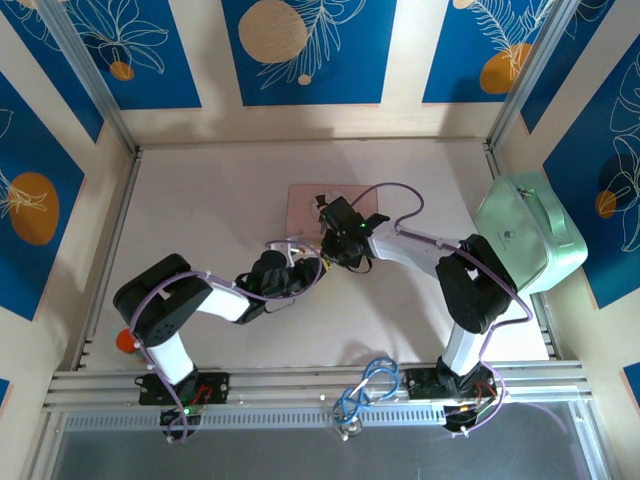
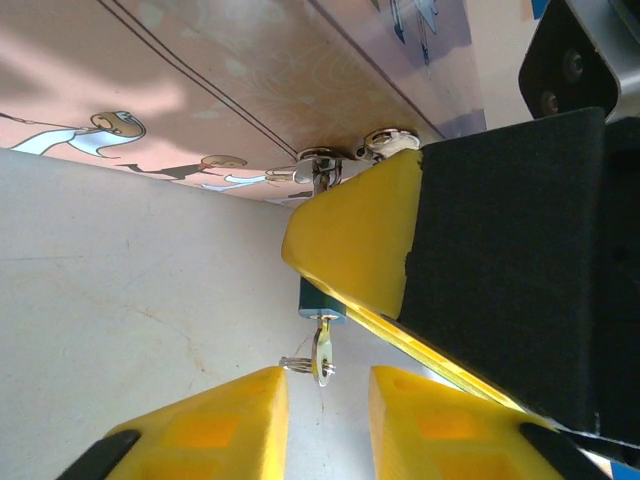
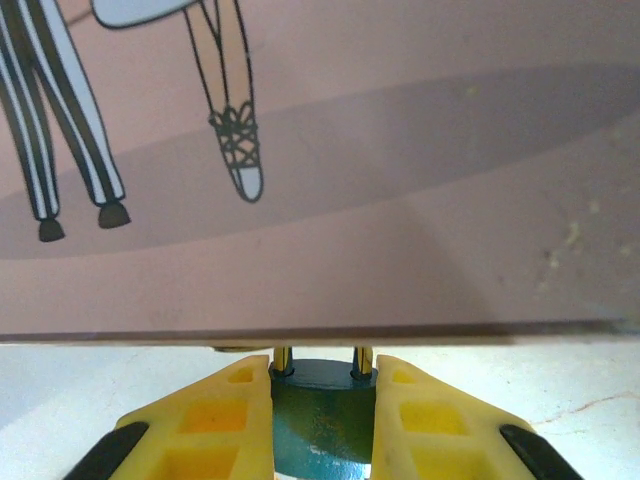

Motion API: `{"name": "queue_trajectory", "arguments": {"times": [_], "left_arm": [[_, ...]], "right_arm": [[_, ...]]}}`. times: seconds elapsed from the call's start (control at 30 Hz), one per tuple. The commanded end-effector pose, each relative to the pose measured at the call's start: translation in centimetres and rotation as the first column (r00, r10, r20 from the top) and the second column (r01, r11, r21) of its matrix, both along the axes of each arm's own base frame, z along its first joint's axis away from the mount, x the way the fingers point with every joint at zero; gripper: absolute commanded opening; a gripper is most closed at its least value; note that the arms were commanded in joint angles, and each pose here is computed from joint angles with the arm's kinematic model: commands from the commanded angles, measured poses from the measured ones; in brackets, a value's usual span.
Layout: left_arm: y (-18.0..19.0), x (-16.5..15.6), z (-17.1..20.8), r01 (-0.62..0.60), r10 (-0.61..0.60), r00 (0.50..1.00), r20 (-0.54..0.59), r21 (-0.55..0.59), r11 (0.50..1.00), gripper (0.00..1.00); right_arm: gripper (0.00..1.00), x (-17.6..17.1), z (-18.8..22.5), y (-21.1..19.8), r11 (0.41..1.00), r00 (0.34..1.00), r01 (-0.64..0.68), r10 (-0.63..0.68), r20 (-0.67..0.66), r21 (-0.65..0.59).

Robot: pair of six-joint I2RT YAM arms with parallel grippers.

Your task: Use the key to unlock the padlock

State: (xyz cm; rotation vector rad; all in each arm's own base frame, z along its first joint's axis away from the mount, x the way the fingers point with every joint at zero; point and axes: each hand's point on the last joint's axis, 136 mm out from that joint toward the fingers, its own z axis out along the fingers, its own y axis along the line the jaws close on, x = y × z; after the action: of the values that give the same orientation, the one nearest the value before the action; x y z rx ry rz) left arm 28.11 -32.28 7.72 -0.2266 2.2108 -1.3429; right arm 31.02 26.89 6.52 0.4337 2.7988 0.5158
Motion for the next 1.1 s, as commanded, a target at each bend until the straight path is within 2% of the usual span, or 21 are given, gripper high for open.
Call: {"name": "queue_trajectory", "arguments": {"times": [0.0, 0.37, 0.47, 0.67, 0.8, 1.0, 1.07], "left_arm": [[-0.6, 0.2, 0.6, 0.016, -0.016, 0.999, 0.049, 0.002, 1.0, 0.24], [-0.9, 0.2, 0.1, 0.033, -0.036, 0.998, 0.047, 0.047, 0.998, 0.22], [-0.8, 0.1, -0.2, 0.037, -0.04, 0.999, 0.037, 0.085, 0.996, 0.25], [-1.2, -0.3, -0.1, 0.053, -0.054, 0.998, 0.012, 0.052, 0.997, 0.31], [-0.3, -0.7, 0.0, 0.039, -0.04, 0.999, 0.011, 0.072, 0.997, 0.36], [0.0, -0.7, 0.8, 0.026, -0.027, 0.999, 0.042, 0.042, 0.999, 0.34], [-0.1, -0.6, 1.1, 0.026, -0.028, 0.998, 0.05, 0.037, 0.999, 0.31]], "right_arm": [[0.0, -1.4, -0.9, 0.3, 1.0, 0.997, -0.01, 0.009, -0.081, -0.018], [0.0, -1.6, -0.7, 0.1, 0.998, 0.996, -0.03, 0.026, -0.081, -0.047], [0.0, -1.5, -0.5, -0.2, 0.998, 0.997, -0.029, 0.025, -0.067, -0.061], [0.0, -1.4, -0.1, -0.3, 0.998, 0.999, -0.025, 0.022, -0.05, -0.059], [0.0, -1.4, 0.1, -0.2, 0.999, 0.999, -0.024, 0.022, -0.045, -0.042], [0.0, -1.5, 0.5, -0.1, 0.999, 0.999, -0.023, 0.022, -0.046, -0.022], [0.0, -1.6, 0.4, 0.1, 1.0, 0.998, -0.017, 0.017, -0.056, -0.004]]}}
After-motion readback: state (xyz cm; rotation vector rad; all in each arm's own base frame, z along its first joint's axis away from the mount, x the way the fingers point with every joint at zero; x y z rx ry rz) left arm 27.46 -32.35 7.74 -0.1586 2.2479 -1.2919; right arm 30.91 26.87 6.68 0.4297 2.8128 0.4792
